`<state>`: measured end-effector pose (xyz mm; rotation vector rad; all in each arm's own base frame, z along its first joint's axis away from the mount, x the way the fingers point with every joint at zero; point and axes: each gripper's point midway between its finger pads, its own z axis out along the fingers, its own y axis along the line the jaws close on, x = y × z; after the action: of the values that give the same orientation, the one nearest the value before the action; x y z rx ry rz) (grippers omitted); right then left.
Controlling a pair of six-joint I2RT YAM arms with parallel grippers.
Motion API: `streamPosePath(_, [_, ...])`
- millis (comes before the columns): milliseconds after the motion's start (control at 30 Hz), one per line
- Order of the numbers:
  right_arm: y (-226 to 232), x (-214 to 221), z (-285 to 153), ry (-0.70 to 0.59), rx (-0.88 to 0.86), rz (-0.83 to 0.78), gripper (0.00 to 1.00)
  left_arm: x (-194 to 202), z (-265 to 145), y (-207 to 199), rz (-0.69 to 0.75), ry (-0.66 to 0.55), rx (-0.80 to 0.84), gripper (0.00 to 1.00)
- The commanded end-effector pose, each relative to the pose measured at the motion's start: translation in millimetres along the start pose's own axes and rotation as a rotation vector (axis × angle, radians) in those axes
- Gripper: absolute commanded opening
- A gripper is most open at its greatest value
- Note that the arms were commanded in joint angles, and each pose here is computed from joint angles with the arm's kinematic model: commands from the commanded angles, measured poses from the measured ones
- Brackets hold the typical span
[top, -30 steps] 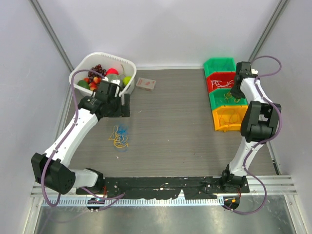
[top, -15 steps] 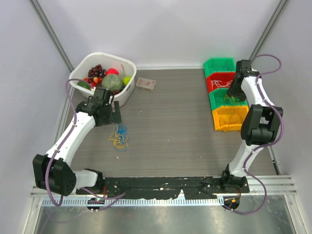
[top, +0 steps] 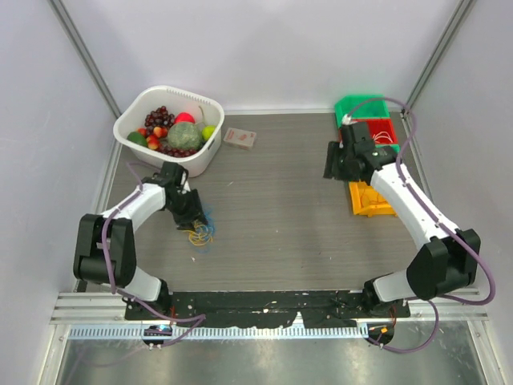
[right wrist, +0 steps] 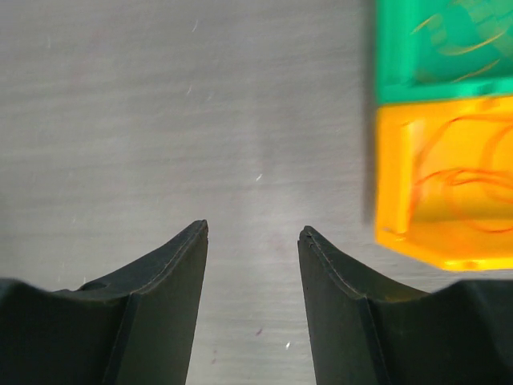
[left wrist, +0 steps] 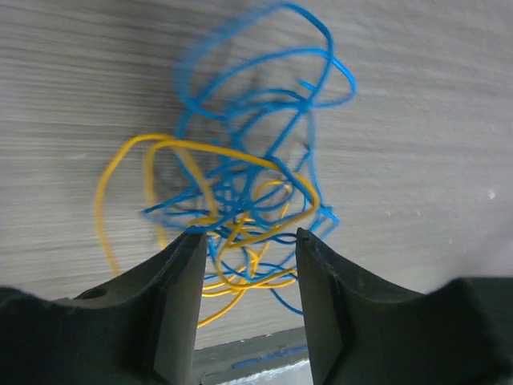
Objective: Untangle the cables
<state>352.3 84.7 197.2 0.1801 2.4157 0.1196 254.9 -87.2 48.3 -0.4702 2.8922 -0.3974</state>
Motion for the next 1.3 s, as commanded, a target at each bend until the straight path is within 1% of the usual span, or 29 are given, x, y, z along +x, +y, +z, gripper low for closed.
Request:
streamPosePath(0, [62,57,1,0.145,-0.252,-0.012,0.54,20,1,-87,0.045,0.035,0.334,0.5])
streamPosePath(33, [70,68,3,0.167,-0.3,-0.009,0.54,28,-1,-105,0.075,0.049,0.38,0.47])
streamPosePath(67, [87,76,-2,0.198,-0.391,-0.002,0.54,39,-2,-125,0.111,0.067,0.423,0.44])
streamPosePath(100, [93,84,0,0.21,-0.421,0.001,0.54,49,-4,-140,0.147,0.087,0.445,0.41])
streamPosePath(167, [107,94,-2,0.228,-0.5,0.006,0.54,54,-13,-160,0.2,0.049,0.449,0.4])
streamPosePath(200, [116,98,-7,0.237,-0.548,0.003,0.55,53,-21,-165,0.213,0.013,0.455,0.44])
streamPosePath(267, [123,108,-6,0.266,-0.595,-0.003,0.55,49,-35,-164,0.211,-0.053,0.452,0.61])
streamPosePath(300, [126,116,-5,0.288,-0.606,-0.013,0.56,47,-39,-156,0.212,-0.078,0.421,0.7])
streamPosePath(333, [129,119,-4,0.289,-0.619,-0.019,0.56,46,-44,-149,0.225,-0.102,0.394,0.74])
streamPosePath(400, [138,127,-3,0.309,-0.661,-0.031,0.56,49,-49,-138,0.239,-0.109,0.357,0.79])
streamPosePath(433, [144,135,-4,0.337,-0.688,-0.038,0.56,52,-51,-132,0.237,-0.108,0.341,0.79])
streamPosePath(467, [150,136,-4,0.335,-0.713,-0.045,0.56,54,-50,-128,0.231,-0.103,0.328,0.79])
streamPosePath(500, [157,144,-4,0.359,-0.737,-0.057,0.56,56,-49,-124,0.22,-0.101,0.32,0.78])
streamPosePath(567, [169,151,0,0.367,-0.761,-0.078,0.57,60,-41,-120,0.188,-0.091,0.321,0.72])
streamPosePath(600, [177,148,0,0.352,-0.783,-0.087,0.57,63,-36,-120,0.169,-0.068,0.336,0.69])
streamPosePath(667, [191,157,6,0.369,-0.806,-0.092,0.57,66,-28,-122,0.143,-0.024,0.347,0.64])
streamPosePath(700, [194,159,8,0.369,-0.813,-0.094,0.57,66,-25,-122,0.146,-0.006,0.338,0.63])
streamPosePath(767, [202,163,17,0.376,-0.836,-0.084,0.56,66,-22,-124,0.168,0.013,0.332,0.66])
streamPosePath(800, [204,171,22,0.404,-0.834,-0.078,0.55,66,-18,-124,0.171,0.026,0.325,0.67])
streamPosePath(833, [208,171,23,0.402,-0.849,-0.082,0.55,67,-14,-124,0.168,0.043,0.316,0.67])
streamPosePath(867, [210,179,29,0.428,-0.845,-0.087,0.54,69,-9,-122,0.165,0.07,0.298,0.66])
streamPosePath(933, [215,187,35,0.438,-0.848,-0.118,0.54,73,-1,-121,0.166,0.121,0.274,0.6])
streamPosePath(967, [218,188,36,0.429,-0.857,-0.135,0.54,73,1,-120,0.168,0.127,0.268,0.55])
streamPosePath(1000, [220,193,41,0.435,-0.851,-0.15,0.54,72,4,-120,0.167,0.125,0.264,0.51])
streamPosePath(1100, [228,204,53,0.445,-0.858,-0.173,0.54,63,-1,-125,0.195,0.084,0.276,0.33])
streamPosePath(1267, [244,218,55,0.449,-0.88,-0.217,0.5,59,-12,-129,0.241,0.07,0.285,0.08])
